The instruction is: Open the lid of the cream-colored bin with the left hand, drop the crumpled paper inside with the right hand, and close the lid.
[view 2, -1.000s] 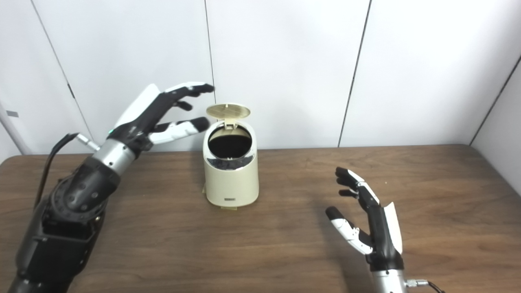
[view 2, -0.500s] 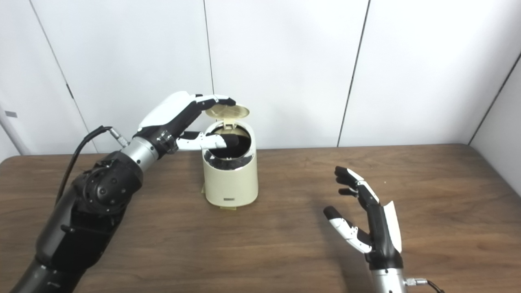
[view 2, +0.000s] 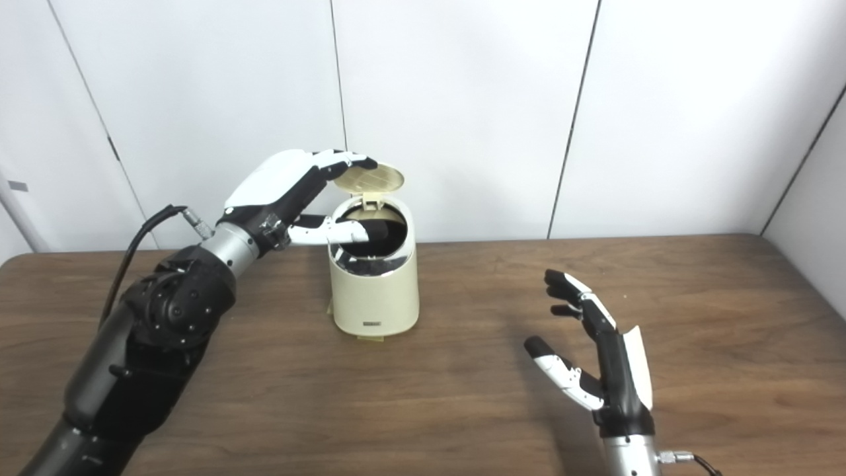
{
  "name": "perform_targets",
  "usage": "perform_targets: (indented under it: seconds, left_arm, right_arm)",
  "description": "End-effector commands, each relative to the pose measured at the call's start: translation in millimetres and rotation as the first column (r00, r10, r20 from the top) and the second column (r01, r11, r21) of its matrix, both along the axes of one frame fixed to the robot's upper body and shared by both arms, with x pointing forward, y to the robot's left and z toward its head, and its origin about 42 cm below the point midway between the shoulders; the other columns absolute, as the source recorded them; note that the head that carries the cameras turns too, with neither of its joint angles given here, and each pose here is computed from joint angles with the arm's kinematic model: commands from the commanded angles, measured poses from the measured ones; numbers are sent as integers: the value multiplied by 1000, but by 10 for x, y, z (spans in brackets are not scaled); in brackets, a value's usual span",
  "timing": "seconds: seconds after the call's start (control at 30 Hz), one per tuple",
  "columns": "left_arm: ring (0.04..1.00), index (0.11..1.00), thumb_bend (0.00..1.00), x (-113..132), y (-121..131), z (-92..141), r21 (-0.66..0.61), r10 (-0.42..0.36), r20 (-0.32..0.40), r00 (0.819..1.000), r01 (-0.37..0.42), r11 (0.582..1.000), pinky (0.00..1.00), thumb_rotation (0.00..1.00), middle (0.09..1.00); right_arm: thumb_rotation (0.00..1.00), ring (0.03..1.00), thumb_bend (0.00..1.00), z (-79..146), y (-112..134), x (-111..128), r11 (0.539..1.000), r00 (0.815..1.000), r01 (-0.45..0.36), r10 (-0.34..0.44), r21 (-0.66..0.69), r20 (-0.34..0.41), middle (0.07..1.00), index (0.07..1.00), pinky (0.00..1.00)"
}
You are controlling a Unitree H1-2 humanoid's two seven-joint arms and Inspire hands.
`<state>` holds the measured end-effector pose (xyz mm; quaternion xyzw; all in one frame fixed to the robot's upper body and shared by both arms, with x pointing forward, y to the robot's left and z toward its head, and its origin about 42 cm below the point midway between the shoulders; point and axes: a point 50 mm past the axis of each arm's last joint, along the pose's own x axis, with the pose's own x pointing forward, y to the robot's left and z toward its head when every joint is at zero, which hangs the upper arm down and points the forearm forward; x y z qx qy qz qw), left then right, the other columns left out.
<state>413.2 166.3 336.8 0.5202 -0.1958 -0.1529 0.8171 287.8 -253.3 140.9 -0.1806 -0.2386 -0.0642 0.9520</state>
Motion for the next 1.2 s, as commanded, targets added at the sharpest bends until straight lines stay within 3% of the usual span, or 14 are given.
perform_targets:
  seconds: [0.0, 0.33, 0.53, 0.6, 0.67, 0.73, 0.77, 0.97, 1.17]
  left_arm:
    - [940, 914, 1000, -7, 6, 360, -15, 3, 119, 993, -1, 1000, 1000, 908, 916]
    - [858, 857, 1000, -9, 14, 384, -116, -21, 236, 972, 49, 992, 1000, 846, 842]
    - [840, 838, 1000, -5, 4, 373, -158, -53, 254, 966, 95, 983, 884, 829, 828]
    - [828, 835, 1000, -6, 2, 377, -165, -59, 263, 963, 105, 981, 801, 820, 823]
    - [825, 834, 1000, -5, -2, 379, -169, -57, 271, 961, 105, 980, 792, 818, 818]
    - [854, 844, 1000, 0, -10, 381, -166, -50, 274, 960, 99, 981, 953, 825, 842]
    - [868, 854, 1000, 3, -13, 384, -159, -48, 273, 961, 94, 983, 981, 831, 855]
    - [915, 897, 1000, 16, -32, 411, -90, -23, 232, 972, 45, 995, 1000, 882, 892]
    - [950, 922, 1000, 74, -60, 426, -5, -8, 169, 986, 9, 1000, 1000, 872, 917]
  right_arm:
    - [662, 785, 513, -161, 40, -5, 1000, 999, -5, 5, -2, -33, 808, 798, 690]
    - [640, 786, 511, -178, 46, 9, 1000, 999, 7, -7, -19, -37, 807, 795, 690]
    - [657, 781, 518, -194, 33, 17, 1000, 999, 5, -6, -28, -32, 805, 794, 679]
    - [663, 783, 524, -192, 31, 17, 999, 999, 9, -10, -35, -32, 807, 796, 680]
    - [669, 781, 524, -193, 30, 17, 999, 999, 10, -11, -37, -33, 805, 795, 677]
    - [658, 786, 524, -199, 27, 18, 999, 999, 8, -9, -33, -34, 809, 797, 684]
    - [660, 786, 528, -200, 29, 18, 999, 999, 8, -9, -32, -34, 809, 797, 683]
    - [653, 781, 527, -195, 39, 21, 999, 999, 11, -12, -36, -38, 808, 796, 672]
    - [659, 780, 529, -186, 40, 19, 999, 999, 16, -19, -45, -45, 806, 797, 675]
